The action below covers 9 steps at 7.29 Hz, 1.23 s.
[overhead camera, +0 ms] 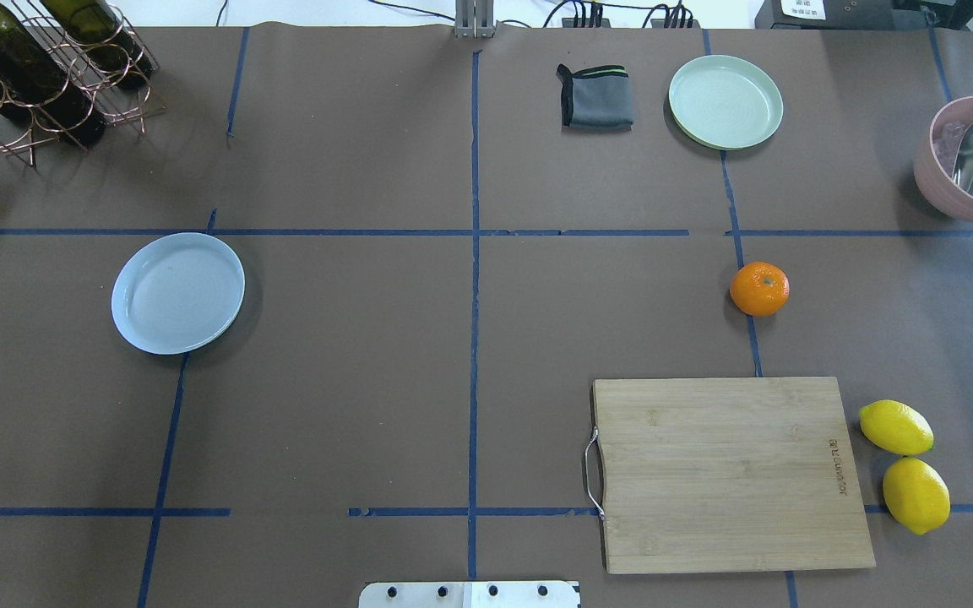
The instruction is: Pick orange to plate
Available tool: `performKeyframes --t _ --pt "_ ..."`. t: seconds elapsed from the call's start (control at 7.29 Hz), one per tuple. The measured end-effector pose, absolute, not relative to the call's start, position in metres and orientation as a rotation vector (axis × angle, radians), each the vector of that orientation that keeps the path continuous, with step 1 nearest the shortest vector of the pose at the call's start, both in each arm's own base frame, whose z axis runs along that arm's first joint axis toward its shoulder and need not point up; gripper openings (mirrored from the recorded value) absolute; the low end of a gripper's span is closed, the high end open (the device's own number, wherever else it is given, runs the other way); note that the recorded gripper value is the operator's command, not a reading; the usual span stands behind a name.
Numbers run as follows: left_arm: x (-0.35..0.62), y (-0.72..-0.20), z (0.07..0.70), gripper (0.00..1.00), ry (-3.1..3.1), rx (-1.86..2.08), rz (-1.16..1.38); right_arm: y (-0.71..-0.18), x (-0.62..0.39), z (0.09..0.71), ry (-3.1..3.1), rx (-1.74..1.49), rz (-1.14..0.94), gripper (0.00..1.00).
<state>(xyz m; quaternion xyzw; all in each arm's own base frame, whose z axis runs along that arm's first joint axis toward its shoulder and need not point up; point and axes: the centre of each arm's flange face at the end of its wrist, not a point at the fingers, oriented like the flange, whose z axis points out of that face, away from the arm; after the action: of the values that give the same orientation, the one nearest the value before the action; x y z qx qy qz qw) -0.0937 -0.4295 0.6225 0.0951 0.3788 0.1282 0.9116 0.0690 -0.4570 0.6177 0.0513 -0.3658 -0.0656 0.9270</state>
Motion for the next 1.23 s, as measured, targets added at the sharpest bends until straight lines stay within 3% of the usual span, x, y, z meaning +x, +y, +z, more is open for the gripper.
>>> performKeyframes --t 0.55,1.23 --pt "-0.094 -0.435 0.615 1.00 0.768 0.221 0.280 -0.460 0.069 0.594 -0.745 0.150 -0.149 1.00" --pt "-0.104 -0.512 0.530 1.00 0.582 0.685 0.408 -0.457 0.069 0.590 -0.749 0.162 -0.155 1.00"
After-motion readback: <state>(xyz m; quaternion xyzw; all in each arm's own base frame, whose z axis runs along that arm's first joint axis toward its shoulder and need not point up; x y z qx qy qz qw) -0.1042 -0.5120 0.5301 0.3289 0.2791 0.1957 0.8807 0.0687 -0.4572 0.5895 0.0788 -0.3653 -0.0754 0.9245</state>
